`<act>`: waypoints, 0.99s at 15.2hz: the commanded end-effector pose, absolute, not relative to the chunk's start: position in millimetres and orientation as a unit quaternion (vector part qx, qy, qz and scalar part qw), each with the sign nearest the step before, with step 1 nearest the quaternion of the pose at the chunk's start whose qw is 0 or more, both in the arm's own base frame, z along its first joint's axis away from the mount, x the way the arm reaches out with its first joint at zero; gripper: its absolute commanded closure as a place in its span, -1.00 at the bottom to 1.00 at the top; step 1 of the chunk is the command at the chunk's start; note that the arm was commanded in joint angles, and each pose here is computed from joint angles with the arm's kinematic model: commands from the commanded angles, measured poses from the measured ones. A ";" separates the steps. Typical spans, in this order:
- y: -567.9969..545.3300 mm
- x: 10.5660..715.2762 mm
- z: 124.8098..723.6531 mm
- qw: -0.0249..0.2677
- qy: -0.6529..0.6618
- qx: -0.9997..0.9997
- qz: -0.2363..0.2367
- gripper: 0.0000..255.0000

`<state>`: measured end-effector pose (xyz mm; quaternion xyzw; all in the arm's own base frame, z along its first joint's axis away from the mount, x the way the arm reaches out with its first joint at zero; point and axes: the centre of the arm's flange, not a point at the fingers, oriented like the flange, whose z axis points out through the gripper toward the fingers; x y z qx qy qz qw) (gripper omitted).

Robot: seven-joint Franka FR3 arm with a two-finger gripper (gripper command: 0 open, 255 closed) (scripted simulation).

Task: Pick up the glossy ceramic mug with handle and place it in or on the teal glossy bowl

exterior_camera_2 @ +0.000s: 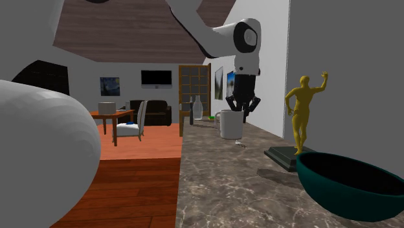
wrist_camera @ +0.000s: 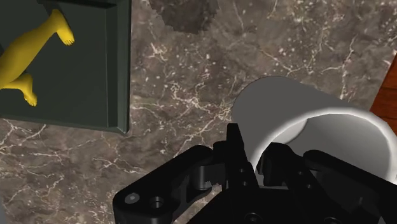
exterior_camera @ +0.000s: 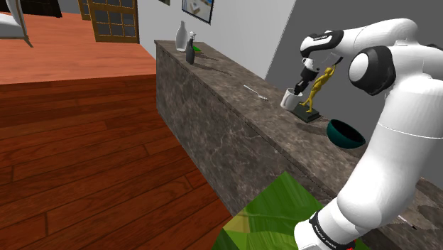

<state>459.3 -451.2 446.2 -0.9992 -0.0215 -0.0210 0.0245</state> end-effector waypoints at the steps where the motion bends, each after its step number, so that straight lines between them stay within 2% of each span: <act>1: -450.9 459.6 458.5 0.024 -0.022 -0.999 -0.021 1.00; 13: -450.8 459.6 519.0 0.024 -0.021 -0.999 -0.021 1.00; 15: -461.9 435.7 520.8 0.024 -0.022 -0.999 -0.021 1.00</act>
